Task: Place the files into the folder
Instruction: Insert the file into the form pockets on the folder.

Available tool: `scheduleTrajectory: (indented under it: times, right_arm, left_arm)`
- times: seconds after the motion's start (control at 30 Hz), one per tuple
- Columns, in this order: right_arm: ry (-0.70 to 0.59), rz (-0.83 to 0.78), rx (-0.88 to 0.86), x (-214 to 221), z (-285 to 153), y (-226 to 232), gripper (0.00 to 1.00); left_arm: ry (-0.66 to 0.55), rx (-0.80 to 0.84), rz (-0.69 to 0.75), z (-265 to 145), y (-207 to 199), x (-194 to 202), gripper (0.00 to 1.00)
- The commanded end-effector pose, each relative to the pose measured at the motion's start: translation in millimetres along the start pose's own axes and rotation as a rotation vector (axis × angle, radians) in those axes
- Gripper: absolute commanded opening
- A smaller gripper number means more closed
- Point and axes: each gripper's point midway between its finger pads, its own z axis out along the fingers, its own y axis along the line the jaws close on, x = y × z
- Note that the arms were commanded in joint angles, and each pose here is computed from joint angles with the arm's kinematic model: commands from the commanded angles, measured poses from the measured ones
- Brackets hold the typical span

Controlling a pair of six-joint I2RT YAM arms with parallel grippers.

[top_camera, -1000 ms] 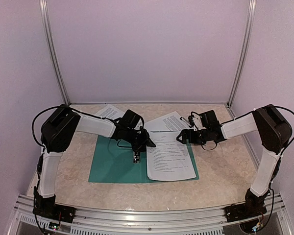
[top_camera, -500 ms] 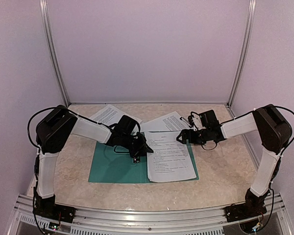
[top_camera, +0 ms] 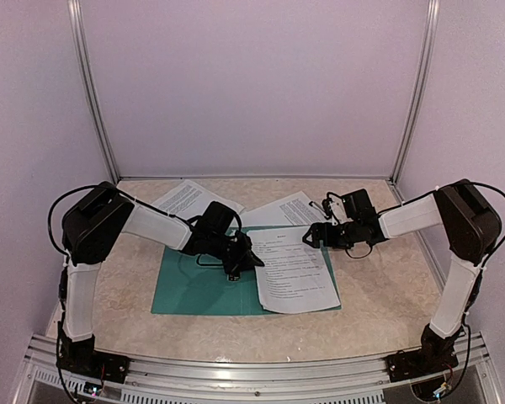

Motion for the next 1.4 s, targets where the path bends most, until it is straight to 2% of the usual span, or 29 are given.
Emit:
scheduleTrajectory:
  times: [0.0, 0.4, 0.87, 1.1, 1.37]
  right_arm:
    - [0.04, -0.01, -0.004, 9, -1, 7, 0.94]
    - [0.048, -0.016, 0.003, 10, 1, 6, 0.94]
    - [0.074, -0.007, 0.01, 13, 12, 2, 0.94]
    - [0.088, 0.01, -0.017, 19, 17, 3, 0.94]
    - [0.086, 0.01, -0.016, 19, 15, 4, 0.94]
  left_arm:
    - [0.027, -0.055, 0.01, -5, 9, 0, 0.0]
    - [0.102, -0.124, 0.079, -15, 19, 15, 0.0]
    - [0.16, -0.109, 0.126, -26, 21, 11, 0.0]
    - [0.236, -0.067, 0.146, -20, 21, 9, 0.0]
    - [0.218, -0.064, 0.143, -15, 19, -2, 0.0]
